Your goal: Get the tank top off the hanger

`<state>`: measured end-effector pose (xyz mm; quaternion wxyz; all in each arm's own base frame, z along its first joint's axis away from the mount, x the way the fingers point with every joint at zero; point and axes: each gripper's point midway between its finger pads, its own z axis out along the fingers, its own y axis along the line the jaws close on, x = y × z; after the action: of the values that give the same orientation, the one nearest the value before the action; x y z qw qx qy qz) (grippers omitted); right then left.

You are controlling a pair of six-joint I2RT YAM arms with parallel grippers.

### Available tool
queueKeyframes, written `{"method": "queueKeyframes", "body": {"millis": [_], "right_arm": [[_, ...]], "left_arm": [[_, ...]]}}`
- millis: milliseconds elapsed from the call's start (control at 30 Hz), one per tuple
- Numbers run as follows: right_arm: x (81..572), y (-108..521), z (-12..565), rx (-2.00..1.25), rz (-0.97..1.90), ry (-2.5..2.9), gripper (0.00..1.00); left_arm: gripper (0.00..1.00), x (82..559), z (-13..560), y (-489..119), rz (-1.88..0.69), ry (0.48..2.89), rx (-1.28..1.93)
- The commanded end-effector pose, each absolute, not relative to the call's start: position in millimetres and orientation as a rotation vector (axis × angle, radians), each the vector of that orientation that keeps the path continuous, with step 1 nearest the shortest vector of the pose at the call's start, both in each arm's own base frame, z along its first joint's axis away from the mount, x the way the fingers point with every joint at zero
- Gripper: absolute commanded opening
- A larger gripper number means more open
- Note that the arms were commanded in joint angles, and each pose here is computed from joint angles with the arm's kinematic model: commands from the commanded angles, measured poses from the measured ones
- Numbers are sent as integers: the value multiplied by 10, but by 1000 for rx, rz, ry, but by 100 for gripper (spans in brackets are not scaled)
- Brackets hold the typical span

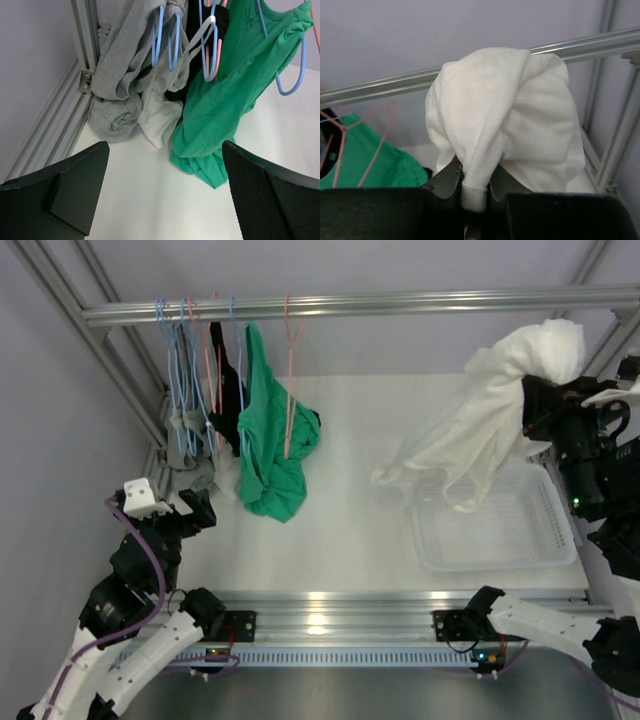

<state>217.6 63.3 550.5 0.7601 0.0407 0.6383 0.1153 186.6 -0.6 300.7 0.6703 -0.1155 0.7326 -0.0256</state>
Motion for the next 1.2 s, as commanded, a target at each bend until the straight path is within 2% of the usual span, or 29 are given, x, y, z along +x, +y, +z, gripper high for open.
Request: {"method": "queueKeyframes", "body": {"millis": [0, 167, 333, 533, 667, 933, 1033, 1167], "right_arm": [[2005, -37, 5475, 249, -19, 1404, 0], [1709, -410, 5523, 335, -13, 1361, 0], [1740, -326, 5267, 313, -2, 1425, 0], [1861, -110, 4709, 280, 18, 1517, 0], [2050, 112, 3995, 248, -46, 1638, 0], [2215, 262, 3728, 203, -109, 1712, 0], [2313, 362, 3426, 204, -112, 1771, 0], [2305, 180, 2977, 418, -102, 1772, 0]], "left_arm": [[99, 1919, 3051, -59, -80, 1631, -265], [99, 1921, 3056, -78, -89, 1630, -257], [99, 1921, 3054, -86, -94, 1630, -255], [99, 1912, 3062, -86, -100, 1626, -252], [99, 1902, 3069, -85, -108, 1621, -254], [99, 1890, 3078, -94, -120, 1617, -248], [99, 1869, 3094, -73, -127, 1606, -258], [99, 1865, 3093, -61, -126, 1603, -266]]}}
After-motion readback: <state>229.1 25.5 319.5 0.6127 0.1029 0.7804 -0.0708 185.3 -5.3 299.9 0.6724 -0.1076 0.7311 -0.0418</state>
